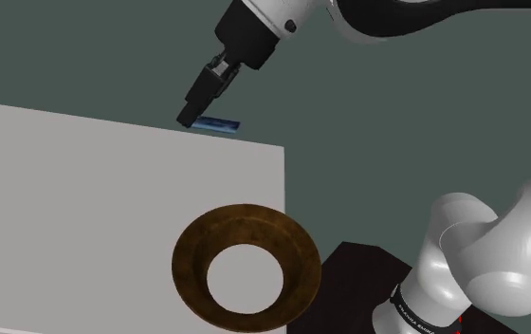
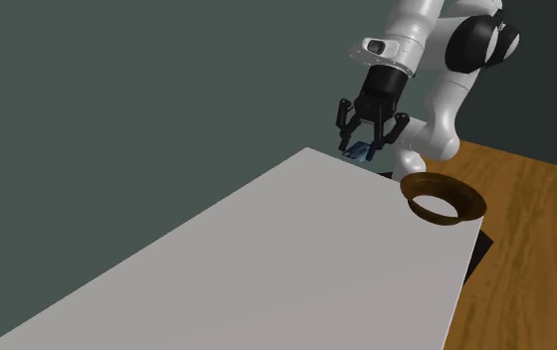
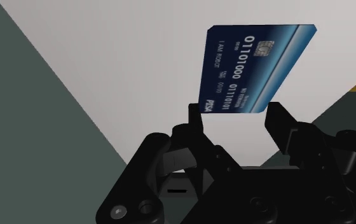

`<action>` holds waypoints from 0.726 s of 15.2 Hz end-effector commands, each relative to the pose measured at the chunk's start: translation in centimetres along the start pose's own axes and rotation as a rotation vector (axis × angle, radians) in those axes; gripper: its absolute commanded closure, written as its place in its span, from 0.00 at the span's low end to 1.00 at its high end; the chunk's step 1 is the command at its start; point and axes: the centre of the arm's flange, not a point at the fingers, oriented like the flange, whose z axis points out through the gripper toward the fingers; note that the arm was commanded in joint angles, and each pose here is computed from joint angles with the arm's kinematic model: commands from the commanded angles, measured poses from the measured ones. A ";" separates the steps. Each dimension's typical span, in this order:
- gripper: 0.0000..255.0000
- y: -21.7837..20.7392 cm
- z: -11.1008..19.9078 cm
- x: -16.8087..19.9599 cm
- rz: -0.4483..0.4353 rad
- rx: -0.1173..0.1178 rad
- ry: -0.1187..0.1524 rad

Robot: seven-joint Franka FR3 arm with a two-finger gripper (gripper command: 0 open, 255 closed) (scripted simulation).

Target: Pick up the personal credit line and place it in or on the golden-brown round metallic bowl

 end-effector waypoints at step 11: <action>1.00 -14.2 -5.0 -5.8 0.001 -0.001 0.000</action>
